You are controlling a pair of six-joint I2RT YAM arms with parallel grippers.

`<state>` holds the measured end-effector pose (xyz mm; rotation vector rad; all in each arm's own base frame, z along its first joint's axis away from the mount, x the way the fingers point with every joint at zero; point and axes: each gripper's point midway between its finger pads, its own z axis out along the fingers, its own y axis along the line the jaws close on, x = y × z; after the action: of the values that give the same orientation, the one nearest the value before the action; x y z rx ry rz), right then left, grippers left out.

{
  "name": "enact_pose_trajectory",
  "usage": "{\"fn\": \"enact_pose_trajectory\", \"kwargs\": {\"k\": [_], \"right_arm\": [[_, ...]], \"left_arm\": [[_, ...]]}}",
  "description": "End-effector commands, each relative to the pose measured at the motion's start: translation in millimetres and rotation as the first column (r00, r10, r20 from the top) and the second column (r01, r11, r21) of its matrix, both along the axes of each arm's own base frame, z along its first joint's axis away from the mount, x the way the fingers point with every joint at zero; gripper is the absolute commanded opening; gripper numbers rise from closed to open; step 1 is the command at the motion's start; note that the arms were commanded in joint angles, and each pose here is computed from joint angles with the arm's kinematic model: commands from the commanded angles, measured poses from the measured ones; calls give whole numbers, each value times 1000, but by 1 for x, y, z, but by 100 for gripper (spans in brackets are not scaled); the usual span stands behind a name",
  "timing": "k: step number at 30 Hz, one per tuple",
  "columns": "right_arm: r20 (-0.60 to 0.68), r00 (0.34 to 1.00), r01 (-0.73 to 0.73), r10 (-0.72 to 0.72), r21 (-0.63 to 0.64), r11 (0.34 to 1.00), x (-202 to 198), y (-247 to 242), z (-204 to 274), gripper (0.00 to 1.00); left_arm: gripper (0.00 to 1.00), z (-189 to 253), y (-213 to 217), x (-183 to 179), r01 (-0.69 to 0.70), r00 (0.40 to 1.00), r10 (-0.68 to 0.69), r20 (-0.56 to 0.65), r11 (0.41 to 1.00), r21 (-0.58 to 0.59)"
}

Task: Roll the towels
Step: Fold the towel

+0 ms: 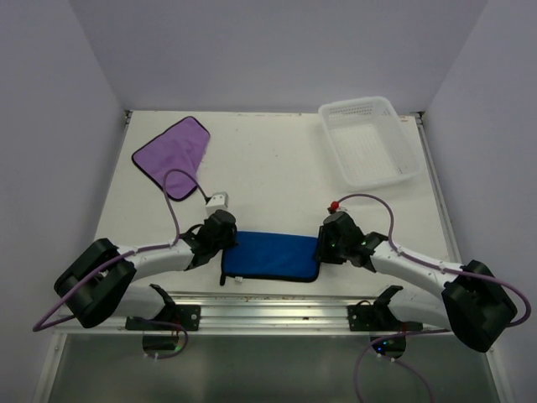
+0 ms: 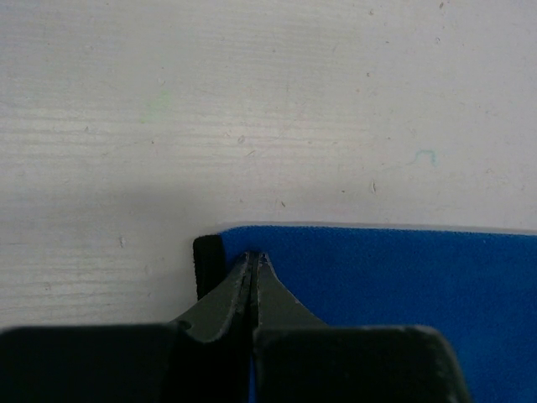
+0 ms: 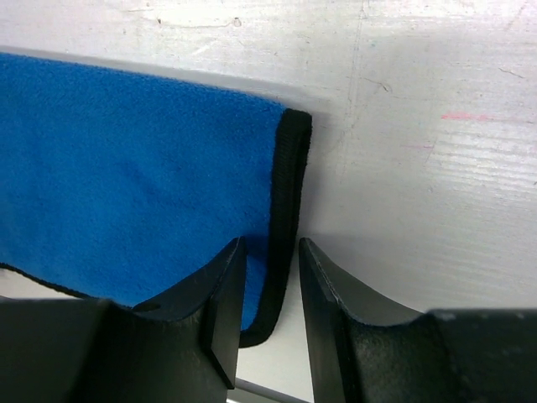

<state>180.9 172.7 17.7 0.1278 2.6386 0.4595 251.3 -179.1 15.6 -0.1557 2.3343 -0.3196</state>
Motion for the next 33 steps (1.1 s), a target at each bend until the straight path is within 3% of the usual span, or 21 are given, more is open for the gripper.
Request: {"fn": "enact_pose_trajectory", "kwargs": {"k": [1, 18, 26, 33], "right_arm": [[-7, 1000, 8, -8, 4, 1000, 5, 4, 2, 36], [-34, 999, 4, -5, -17, 1000, 2, 2, -6, 13], [-24, 1000, -2, 2, -8, 1000, 5, 5, 0, 0], [23, 999, -28, 29, -59, 998, 15, 1, 22, 0]], "left_arm": [[0, -8, 7, -5, 6, 1000, -5, -29, 999, 33], [1, 5, 1, -3, 24, 1000, -24, -9, 1000, 8], [39, 47, -1, 7, 19, 998, -19, 58, 1000, -12], [48, 119, 4, 17, 2, 980, 9, 197, 998, -56]]}}
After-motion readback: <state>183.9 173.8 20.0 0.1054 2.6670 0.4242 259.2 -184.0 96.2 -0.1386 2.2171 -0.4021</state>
